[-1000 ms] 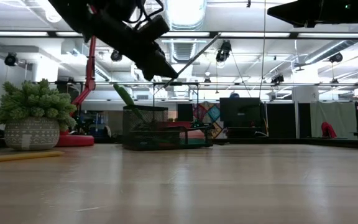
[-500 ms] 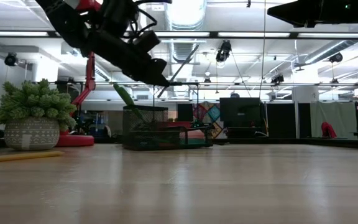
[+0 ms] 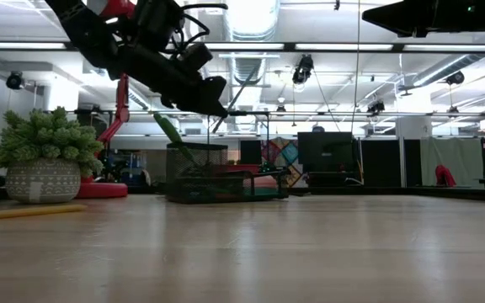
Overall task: Pick and place office supplies into organizer
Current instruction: Put the blue pencil into the black desk organizer, then put the yellow pencil into the black desk organizer
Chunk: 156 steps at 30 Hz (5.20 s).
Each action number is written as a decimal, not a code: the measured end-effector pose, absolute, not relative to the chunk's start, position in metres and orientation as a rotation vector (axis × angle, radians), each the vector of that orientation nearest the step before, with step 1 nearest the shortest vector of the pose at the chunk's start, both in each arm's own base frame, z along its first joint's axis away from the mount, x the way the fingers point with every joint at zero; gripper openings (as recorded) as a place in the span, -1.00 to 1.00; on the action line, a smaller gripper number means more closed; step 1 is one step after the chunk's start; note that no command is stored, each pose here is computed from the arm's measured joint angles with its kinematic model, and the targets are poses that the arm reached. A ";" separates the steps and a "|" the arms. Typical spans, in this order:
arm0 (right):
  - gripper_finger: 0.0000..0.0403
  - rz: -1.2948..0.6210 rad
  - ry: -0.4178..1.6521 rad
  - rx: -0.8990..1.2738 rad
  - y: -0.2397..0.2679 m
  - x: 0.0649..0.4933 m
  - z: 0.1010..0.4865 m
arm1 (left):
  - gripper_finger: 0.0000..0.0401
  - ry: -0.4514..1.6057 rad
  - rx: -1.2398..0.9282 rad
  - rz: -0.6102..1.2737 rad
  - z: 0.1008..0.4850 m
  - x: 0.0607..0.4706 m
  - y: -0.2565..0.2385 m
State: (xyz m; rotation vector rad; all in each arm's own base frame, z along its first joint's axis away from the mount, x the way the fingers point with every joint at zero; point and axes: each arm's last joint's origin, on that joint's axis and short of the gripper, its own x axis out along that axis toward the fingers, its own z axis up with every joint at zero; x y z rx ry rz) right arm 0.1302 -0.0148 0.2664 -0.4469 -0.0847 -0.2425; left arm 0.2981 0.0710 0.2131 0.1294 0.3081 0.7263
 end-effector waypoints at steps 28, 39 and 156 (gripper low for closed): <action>-0.81 -0.243 -0.084 -0.447 -0.015 0.130 0.266 | -0.99 0.301 0.020 0.844 0.183 0.288 0.069; -0.81 -0.239 -0.070 -0.448 -0.015 0.130 0.265 | -0.99 0.276 0.002 0.783 0.184 0.291 0.068; -0.81 -0.238 -0.068 -0.447 -0.015 0.130 0.265 | -0.65 0.435 -0.481 -0.111 0.244 0.238 -0.016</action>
